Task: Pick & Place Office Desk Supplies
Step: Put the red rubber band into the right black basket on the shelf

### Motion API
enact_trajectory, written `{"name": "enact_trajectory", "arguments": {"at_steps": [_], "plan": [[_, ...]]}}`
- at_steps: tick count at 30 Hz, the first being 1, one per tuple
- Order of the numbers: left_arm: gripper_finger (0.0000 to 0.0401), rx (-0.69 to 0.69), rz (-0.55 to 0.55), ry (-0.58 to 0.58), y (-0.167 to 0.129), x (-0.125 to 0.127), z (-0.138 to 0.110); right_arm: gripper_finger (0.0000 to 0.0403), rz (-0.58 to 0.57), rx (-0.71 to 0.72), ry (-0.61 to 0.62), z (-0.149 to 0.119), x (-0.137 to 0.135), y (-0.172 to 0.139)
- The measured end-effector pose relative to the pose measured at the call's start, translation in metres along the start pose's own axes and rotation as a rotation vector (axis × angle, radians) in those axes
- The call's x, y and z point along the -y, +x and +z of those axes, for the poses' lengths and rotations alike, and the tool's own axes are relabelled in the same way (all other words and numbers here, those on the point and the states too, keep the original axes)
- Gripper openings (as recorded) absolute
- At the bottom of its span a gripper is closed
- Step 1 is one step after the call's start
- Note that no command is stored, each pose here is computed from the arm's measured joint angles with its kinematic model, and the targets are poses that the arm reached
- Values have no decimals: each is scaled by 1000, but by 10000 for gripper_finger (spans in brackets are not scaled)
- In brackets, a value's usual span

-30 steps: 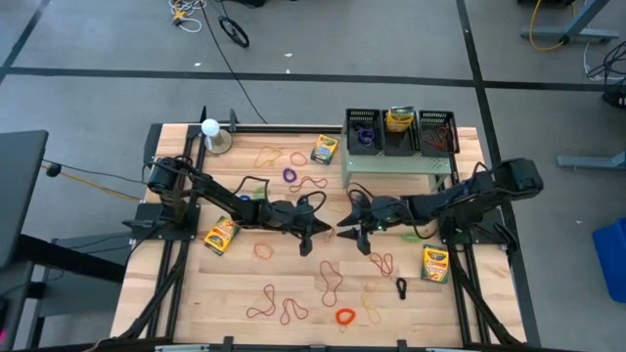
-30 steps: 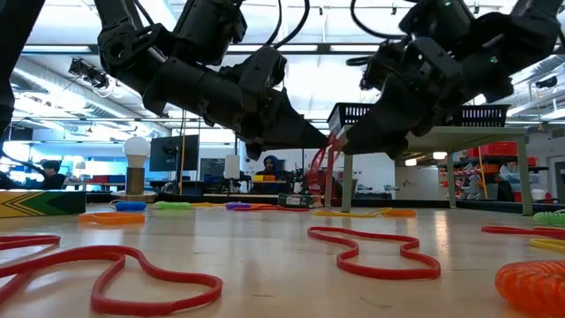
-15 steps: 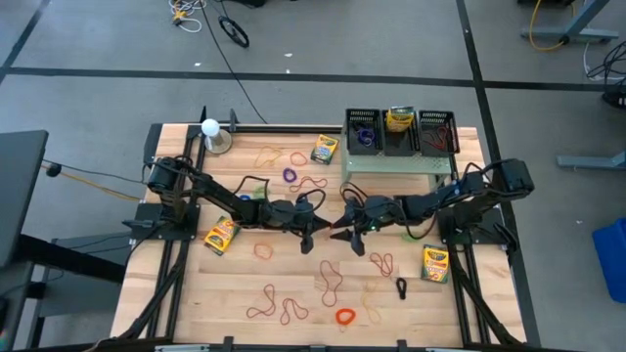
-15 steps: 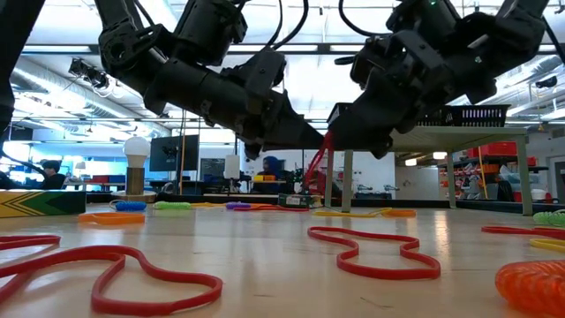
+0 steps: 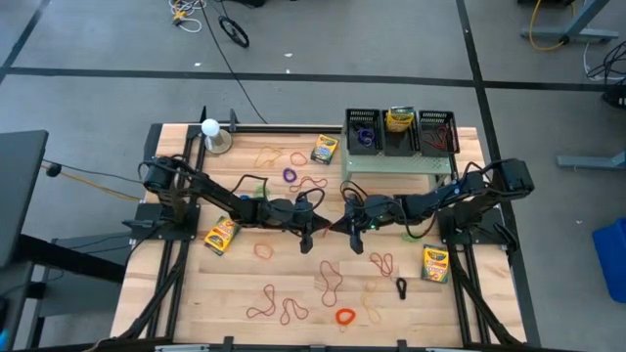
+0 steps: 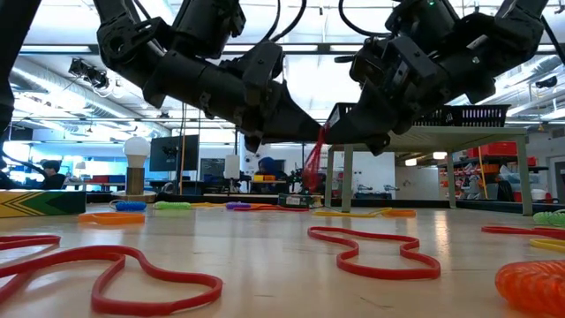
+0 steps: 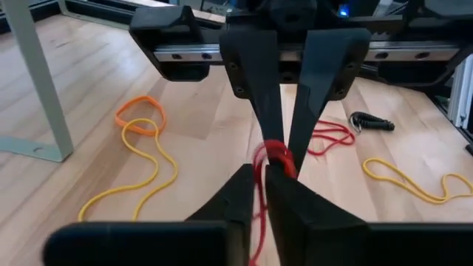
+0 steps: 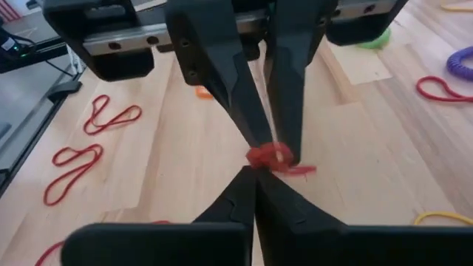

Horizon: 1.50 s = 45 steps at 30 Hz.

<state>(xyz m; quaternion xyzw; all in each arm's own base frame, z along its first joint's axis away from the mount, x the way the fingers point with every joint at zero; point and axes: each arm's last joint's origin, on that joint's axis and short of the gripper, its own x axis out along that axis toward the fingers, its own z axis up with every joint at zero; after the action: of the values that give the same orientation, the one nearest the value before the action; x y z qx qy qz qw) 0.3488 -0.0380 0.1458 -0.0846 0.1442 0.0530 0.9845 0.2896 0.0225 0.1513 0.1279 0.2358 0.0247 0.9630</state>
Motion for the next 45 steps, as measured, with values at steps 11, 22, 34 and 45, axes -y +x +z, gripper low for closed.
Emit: {"name": "enact_trajectory", "arguments": {"at_steps": [11, 22, 34, 45], "plan": [[111, -40, 25, 24, -1, -1, -2, 8, -6, -5, -25, -1, 0, 0], [45, -34, 23, 61, -3, -1, 1, 79, 18, -10, 42, -2, -7, 0], [8, -16, 41, 62, -3, -1, 2, 208, -28, -19, 102, -4, -3, 0], [7, 6, 36, 57, -3, -1, 4, 208, -42, 59, -22, -14, 5, 22]]}}
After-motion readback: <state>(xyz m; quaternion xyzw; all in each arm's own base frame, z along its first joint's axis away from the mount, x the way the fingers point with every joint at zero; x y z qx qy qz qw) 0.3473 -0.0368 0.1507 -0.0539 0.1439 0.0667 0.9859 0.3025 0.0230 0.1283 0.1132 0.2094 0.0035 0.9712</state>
